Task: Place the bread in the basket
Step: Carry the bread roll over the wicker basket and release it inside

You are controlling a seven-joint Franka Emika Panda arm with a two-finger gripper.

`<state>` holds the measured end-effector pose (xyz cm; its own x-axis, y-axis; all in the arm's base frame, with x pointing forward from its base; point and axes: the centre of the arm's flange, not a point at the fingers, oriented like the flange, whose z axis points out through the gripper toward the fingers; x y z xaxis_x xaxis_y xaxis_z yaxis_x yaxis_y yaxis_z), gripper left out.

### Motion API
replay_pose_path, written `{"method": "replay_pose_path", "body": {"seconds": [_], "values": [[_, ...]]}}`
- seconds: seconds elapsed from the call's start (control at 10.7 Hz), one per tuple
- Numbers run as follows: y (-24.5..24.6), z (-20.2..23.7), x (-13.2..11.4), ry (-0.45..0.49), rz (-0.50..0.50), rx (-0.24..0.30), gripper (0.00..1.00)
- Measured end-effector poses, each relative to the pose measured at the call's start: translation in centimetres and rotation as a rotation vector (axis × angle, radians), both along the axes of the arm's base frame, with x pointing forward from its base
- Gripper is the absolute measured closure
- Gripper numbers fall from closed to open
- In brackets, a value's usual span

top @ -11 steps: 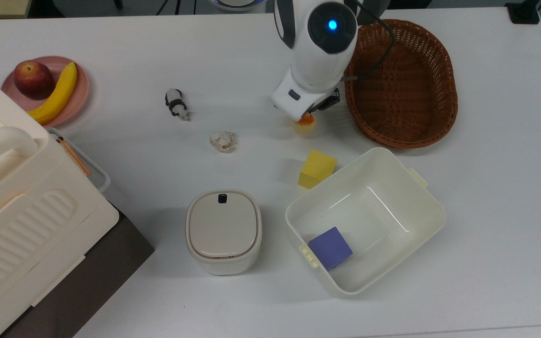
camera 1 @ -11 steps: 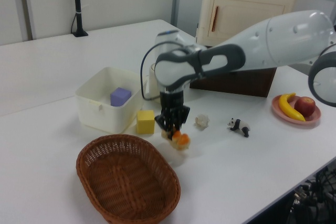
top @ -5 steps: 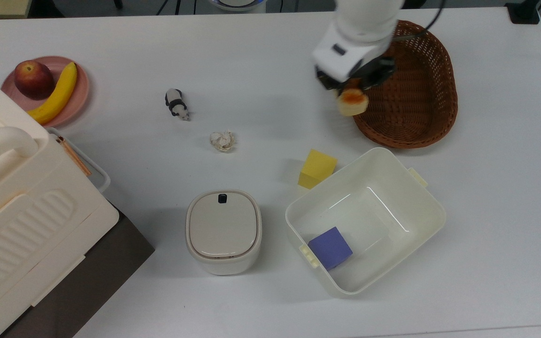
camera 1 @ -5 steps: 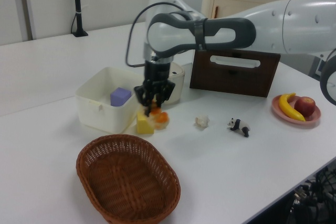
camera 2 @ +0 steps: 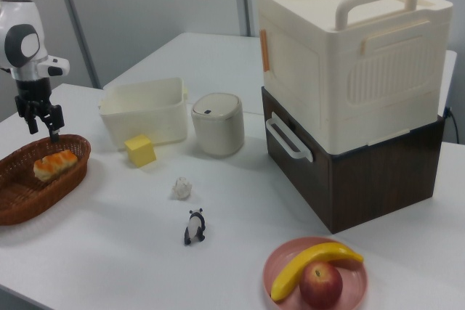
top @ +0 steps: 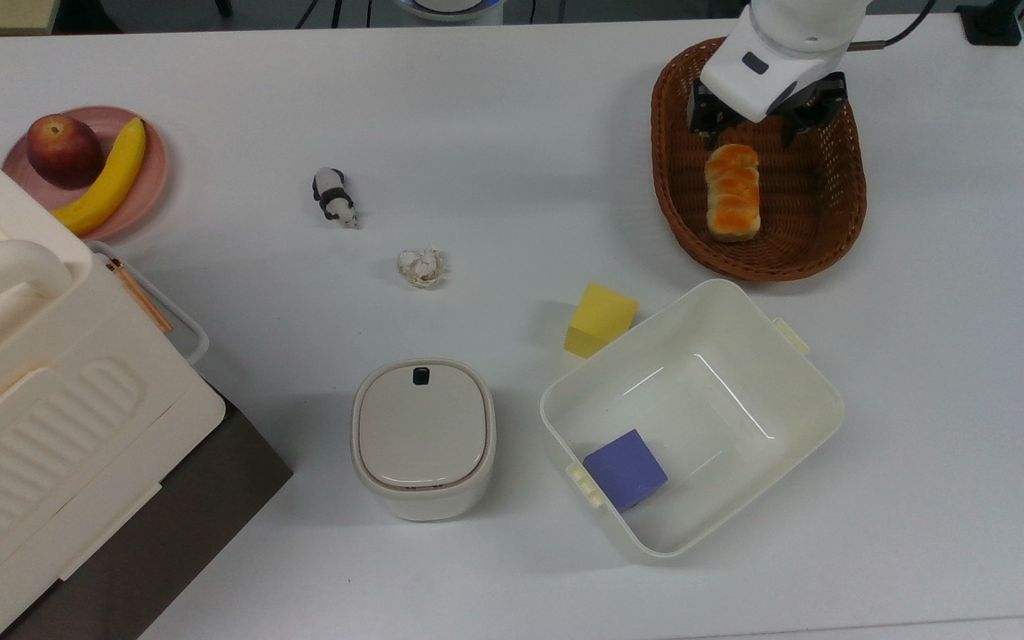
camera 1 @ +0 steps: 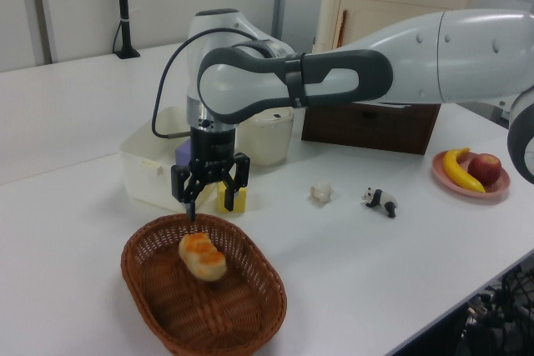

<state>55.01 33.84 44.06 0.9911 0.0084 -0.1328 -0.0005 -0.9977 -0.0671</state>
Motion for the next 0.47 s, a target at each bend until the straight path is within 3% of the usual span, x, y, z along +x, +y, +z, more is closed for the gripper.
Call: {"method": "replay_pose_path", "body": {"seconds": [0.09, 0.28, 0.47], "values": [[0.3, -0.2, -0.1, 0.003, 0.001, -0.002, 0.02], [-0.3, 0.0, 0.1, 0.002, -0.009, -0.010, 0.00], [-3.9, 2.0, 1.5, -0.034, -0.027, -0.073, 0.00]]}}
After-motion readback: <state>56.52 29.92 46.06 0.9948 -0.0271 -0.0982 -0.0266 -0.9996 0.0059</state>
